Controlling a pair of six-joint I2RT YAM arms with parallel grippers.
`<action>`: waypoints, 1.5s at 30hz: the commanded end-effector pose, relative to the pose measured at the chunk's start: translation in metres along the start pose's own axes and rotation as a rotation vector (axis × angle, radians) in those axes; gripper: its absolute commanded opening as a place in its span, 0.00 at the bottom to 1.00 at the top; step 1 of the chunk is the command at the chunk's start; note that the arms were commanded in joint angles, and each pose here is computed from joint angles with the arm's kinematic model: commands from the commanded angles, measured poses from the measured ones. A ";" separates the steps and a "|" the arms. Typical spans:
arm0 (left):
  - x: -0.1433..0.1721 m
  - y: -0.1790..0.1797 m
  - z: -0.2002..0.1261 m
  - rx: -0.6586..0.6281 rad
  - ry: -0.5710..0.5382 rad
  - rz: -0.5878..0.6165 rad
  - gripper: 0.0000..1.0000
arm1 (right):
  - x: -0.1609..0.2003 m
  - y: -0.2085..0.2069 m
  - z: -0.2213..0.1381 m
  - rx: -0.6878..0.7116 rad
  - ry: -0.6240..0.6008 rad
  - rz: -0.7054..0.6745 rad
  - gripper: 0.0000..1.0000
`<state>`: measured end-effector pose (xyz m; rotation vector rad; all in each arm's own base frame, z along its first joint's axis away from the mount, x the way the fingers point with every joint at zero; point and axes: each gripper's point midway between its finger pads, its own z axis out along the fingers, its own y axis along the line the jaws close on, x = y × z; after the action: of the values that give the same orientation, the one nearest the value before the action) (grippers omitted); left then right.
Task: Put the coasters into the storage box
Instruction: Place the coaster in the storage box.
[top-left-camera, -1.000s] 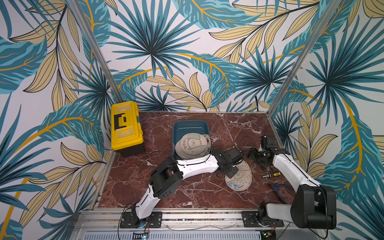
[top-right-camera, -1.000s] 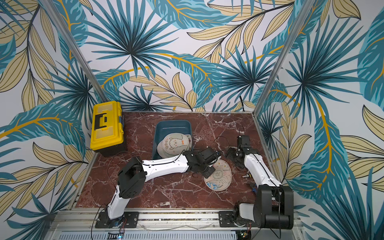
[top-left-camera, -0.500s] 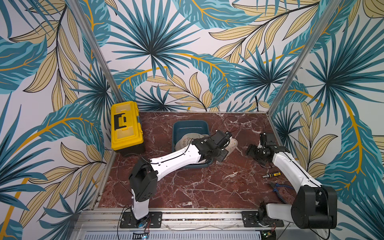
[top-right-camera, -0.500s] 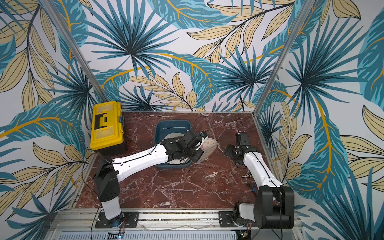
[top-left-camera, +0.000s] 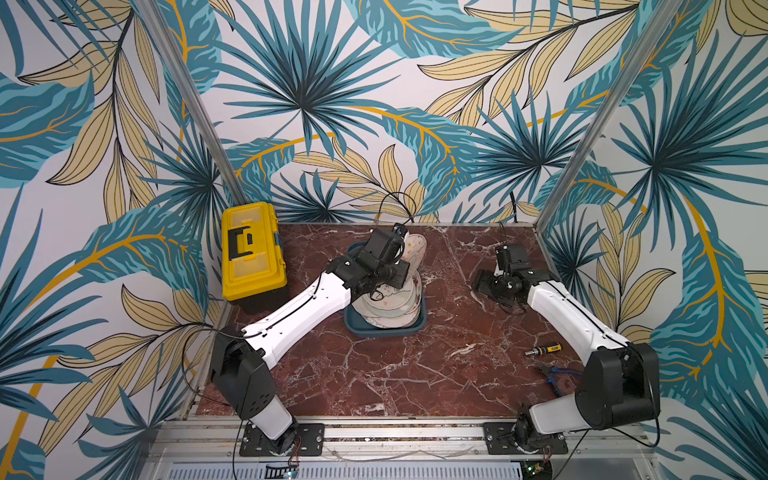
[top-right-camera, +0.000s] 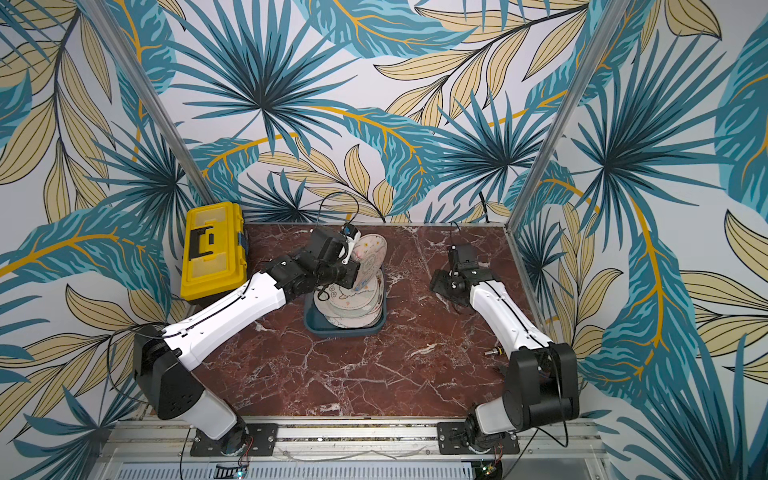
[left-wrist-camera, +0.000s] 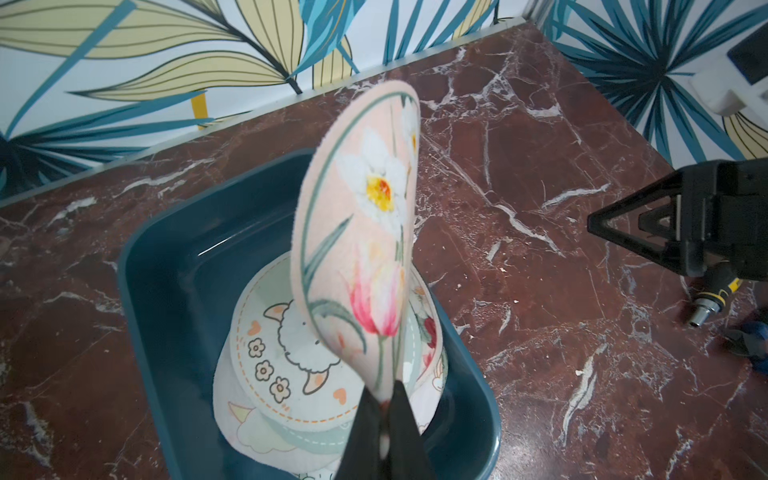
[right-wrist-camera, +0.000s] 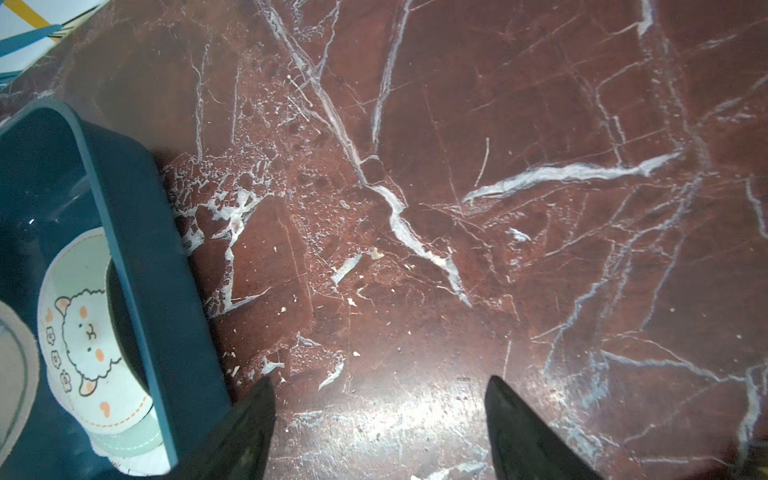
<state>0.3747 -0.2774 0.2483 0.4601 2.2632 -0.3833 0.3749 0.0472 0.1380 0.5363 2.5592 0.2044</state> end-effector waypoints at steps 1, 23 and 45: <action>0.002 0.009 0.004 0.068 -0.010 -0.091 0.00 | 0.003 0.004 0.006 0.038 0.029 -0.020 0.79; 0.076 0.057 0.071 -0.052 0.201 -0.266 0.00 | 0.005 0.012 0.028 0.063 0.080 -0.057 0.79; 0.118 0.111 0.104 -0.297 0.337 -0.161 0.38 | 0.007 0.008 0.038 0.080 0.087 -0.092 0.80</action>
<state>0.4105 -0.1996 0.0760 0.1920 2.6452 -0.0671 0.3944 0.0610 0.1114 0.4729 2.6573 0.1366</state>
